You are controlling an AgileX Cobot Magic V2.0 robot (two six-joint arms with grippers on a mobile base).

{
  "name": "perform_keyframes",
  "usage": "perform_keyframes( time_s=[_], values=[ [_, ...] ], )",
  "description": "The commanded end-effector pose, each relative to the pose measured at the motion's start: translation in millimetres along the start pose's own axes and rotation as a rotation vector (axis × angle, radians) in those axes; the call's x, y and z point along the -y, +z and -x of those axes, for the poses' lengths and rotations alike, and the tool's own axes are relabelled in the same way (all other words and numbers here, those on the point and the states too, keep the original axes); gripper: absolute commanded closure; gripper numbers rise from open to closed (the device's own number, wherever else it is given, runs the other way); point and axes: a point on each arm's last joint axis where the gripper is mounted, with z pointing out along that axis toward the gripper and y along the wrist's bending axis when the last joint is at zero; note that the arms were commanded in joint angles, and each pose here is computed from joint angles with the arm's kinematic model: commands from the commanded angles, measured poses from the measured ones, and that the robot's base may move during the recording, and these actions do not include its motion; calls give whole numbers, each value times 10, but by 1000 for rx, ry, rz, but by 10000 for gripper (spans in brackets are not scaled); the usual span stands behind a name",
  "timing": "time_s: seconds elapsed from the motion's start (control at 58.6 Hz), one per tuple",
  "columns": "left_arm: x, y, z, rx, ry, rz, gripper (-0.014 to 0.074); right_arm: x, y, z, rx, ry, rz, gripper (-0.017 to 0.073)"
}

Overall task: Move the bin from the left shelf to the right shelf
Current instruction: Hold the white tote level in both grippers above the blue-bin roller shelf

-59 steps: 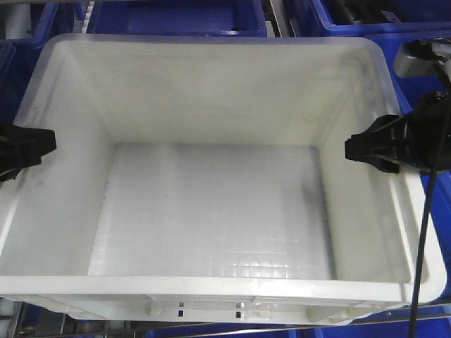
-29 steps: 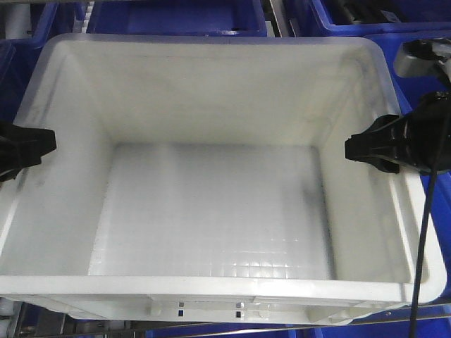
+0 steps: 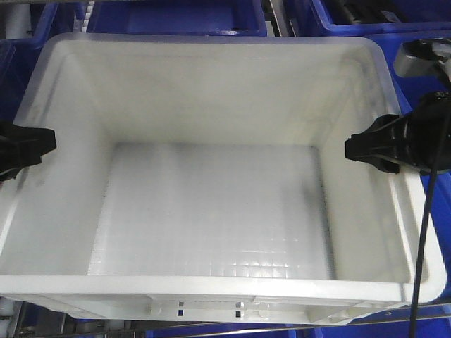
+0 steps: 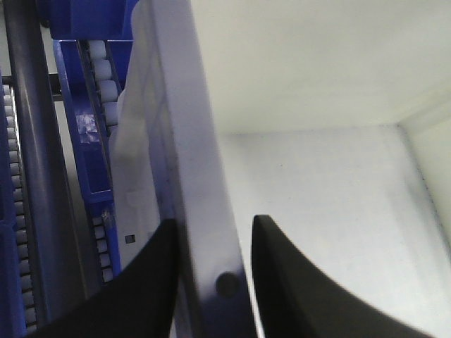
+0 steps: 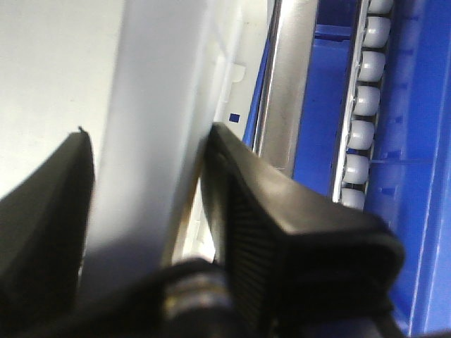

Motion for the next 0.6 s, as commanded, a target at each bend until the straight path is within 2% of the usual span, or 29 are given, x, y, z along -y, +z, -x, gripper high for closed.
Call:
perform_keyframes(
  time_s=[0.0, 0.581],
  values=[
    [98, -149, 220, 184, -12, -41, 594, -108, -191, 169, 156, -3, 58, 564],
    [97, -149, 221, 185, -12, -40, 594, -108, -191, 169, 156, -3, 58, 564]
  ],
)
